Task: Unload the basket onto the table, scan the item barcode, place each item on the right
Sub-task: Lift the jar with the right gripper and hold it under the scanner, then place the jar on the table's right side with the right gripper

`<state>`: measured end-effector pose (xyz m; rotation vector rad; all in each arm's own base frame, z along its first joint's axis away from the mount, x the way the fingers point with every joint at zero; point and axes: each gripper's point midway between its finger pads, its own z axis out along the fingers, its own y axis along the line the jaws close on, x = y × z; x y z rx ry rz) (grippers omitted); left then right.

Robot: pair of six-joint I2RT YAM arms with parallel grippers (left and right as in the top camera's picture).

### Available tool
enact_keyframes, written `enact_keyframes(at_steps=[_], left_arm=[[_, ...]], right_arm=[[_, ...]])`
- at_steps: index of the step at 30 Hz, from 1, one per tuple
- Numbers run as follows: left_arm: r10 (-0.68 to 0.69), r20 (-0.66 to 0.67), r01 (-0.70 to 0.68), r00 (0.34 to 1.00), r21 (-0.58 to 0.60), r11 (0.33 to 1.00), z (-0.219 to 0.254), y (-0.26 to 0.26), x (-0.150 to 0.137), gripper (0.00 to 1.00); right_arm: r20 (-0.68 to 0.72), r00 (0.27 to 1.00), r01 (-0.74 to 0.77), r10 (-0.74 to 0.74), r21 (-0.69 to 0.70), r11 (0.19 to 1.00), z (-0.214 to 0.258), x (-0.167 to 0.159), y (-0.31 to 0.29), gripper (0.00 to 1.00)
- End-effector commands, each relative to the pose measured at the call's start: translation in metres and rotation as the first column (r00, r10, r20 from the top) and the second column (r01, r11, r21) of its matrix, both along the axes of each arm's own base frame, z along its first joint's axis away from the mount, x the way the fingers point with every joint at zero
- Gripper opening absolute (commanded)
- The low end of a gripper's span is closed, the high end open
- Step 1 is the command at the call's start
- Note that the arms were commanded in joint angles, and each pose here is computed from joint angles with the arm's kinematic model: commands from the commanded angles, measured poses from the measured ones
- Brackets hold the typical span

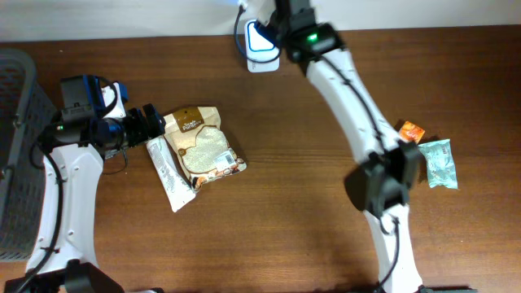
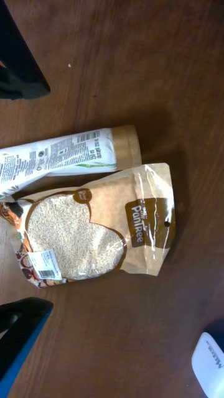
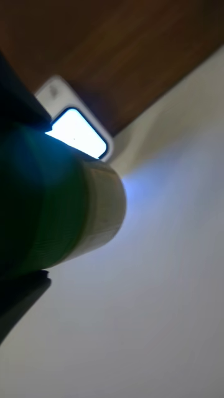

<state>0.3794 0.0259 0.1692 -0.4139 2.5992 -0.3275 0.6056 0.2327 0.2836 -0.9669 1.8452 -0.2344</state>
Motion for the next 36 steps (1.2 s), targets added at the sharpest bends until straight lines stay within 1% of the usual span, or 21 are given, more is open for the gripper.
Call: enact_keyframes(at_steps=[1,3,4,5,6,7,8,9,11,12,15,16,17,21,22,24,25,27,31,34,36], left_arm=[[-0.012,0.009,0.012,1.000,0.014,1.000,0.002,0.002,0.001,0.99],[-0.012,0.009,0.012,1.000,0.014,1.000,0.002,0.002,0.001,0.99],[-0.012,0.009,0.012,1.000,0.014,1.000,0.002,0.002,0.001,0.99],[-0.012,0.009,0.012,1.000,0.014,1.000,0.002,0.002,0.001,0.99],[-0.012,0.009,0.012,1.000,0.014,1.000,0.002,0.002,0.001,0.99],[-0.012,0.009,0.012,1.000,0.014,1.000,0.002,0.002,0.001,0.99],[-0.012,0.009,0.012,1.000,0.014,1.000,0.002,0.002,0.001,0.99],[-0.012,0.009,0.012,1.000,0.014,1.000,0.002,0.002,0.001,0.99],[-0.012,0.009,0.012,1.000,0.014,1.000,0.002,0.002,0.001,0.99],[-0.012,0.009,0.012,1.000,0.014,1.000,0.002,0.002,0.001,0.99],[-0.012,0.009,0.012,1.000,0.014,1.000,0.002,0.002,0.001,0.99],[-0.012,0.009,0.012,1.000,0.014,1.000,0.002,0.002,0.001,0.99],[-0.012,0.009,0.012,1.000,0.014,1.000,0.002,0.002,0.001,0.99],[-0.012,0.009,0.012,1.000,0.014,1.000,0.002,0.002,0.001,0.99],[-0.012,0.009,0.012,1.000,0.014,1.000,0.002,0.002,0.001,0.99],[-0.012,0.009,0.012,1.000,0.014,1.000,0.002,0.002,0.001,0.99],[-0.012,0.009,0.012,1.000,0.014,1.000,0.002,0.002,0.001,0.99],[-0.012,0.009,0.012,1.000,0.014,1.000,0.002,0.002,0.001,0.99],[-0.012,0.009,0.012,1.000,0.014,1.000,0.002,0.002,0.001,0.99],[-0.012,0.009,0.012,1.000,0.014,1.000,0.002,0.002,0.001,0.99],[-0.012,0.009,0.012,1.000,0.014,1.000,0.002,0.002,0.001,0.99]], right_arm=[[-0.152,0.981,0.153,-0.119,0.230,0.961,0.051,-0.055,-0.017,0.53],[-0.344,0.929,0.218,-0.134,0.218,0.951,0.021,-0.086,-0.023,0.53],[-0.474,0.868,0.267,-0.146,0.197,0.943,-0.002,-0.108,-0.025,0.52],[-0.562,0.814,0.289,-0.147,0.172,0.942,-0.020,-0.123,-0.025,0.52],[-0.671,0.730,0.287,-0.132,0.125,0.950,-0.045,-0.146,-0.025,0.51],[-0.749,0.647,0.291,-0.147,0.064,0.955,-0.070,-0.164,-0.028,0.48],[-0.782,0.602,0.293,-0.163,0.027,0.956,-0.083,-0.172,-0.031,0.47],[-0.826,0.530,0.292,-0.194,-0.037,0.956,-0.107,-0.184,-0.037,0.46],[-0.866,0.436,0.291,-0.246,-0.123,0.949,-0.144,-0.199,-0.048,0.46],[-0.875,0.384,0.302,-0.296,-0.184,0.936,-0.168,-0.206,-0.060,0.46],[-0.886,0.274,0.375,-0.374,-0.260,0.890,-0.208,-0.216,-0.090,0.46],[-0.889,0.219,0.433,-0.403,-0.281,0.856,-0.218,-0.217,-0.110,0.43],[-0.889,0.196,0.469,-0.415,-0.287,0.836,-0.220,-0.214,-0.124,0.41],[-0.886,0.131,0.614,-0.445,-0.280,0.738,-0.220,-0.198,-0.188,0.38],[-0.880,0.116,0.658,-0.461,-0.280,0.699,-0.220,-0.194,-0.205,0.38],[-0.838,0.091,0.753,-0.539,-0.296,0.587,-0.221,-0.182,-0.249,0.40],[-0.812,0.099,0.796,-0.576,-0.283,0.535,-0.222,-0.172,-0.277,0.40],[-0.798,0.106,0.847,-0.594,-0.241,0.474,-0.221,-0.162,-0.310,0.43],[-0.789,0.083,0.893,-0.609,-0.212,0.397,-0.221,-0.161,-0.351,0.45],[-0.789,0.064,0.907,-0.611,-0.210,0.366,-0.221,-0.165,-0.366,0.46],[-0.791,0.054,0.907,-0.609,-0.217,0.361,-0.221,-0.168,-0.368,0.59]])
